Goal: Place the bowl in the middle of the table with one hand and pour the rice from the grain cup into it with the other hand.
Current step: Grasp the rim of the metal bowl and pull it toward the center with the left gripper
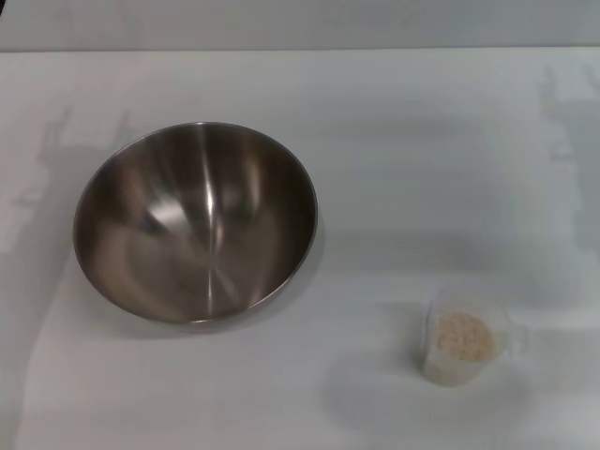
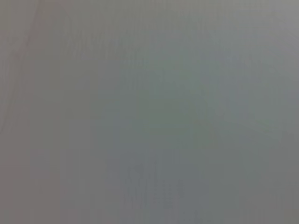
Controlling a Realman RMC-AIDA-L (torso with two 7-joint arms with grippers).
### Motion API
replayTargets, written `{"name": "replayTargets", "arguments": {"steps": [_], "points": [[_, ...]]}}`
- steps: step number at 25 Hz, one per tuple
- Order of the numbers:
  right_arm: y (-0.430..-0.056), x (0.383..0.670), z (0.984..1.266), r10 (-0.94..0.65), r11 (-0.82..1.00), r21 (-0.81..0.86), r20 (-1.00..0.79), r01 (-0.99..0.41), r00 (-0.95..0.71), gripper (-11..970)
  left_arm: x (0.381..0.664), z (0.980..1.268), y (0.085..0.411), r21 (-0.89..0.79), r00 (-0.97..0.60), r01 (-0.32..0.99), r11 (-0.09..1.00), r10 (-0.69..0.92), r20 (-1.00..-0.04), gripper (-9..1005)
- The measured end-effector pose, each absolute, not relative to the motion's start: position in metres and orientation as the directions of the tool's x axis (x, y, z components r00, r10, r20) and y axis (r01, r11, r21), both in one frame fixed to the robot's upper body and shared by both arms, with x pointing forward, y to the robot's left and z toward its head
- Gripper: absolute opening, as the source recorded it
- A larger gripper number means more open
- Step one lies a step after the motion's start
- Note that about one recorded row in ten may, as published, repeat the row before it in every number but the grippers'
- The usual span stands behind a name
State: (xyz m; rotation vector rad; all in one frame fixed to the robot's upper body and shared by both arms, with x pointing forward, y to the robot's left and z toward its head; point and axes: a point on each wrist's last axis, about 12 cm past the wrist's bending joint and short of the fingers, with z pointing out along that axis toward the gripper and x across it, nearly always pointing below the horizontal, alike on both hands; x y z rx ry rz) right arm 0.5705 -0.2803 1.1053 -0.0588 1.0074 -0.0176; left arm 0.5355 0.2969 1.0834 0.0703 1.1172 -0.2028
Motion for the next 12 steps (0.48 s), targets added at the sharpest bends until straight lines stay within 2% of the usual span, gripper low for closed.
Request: {"name": "replayTargets", "arguments": {"steps": [12], "points": [[-0.2799,0.5708,1.1061,-0.042,0.998,-0.058,-0.842,-0.012,0.538,525,0.5358,1.0836,0.2974,-0.047,0.423,0.194,0.980,-0.127,-0.897,811]]}}
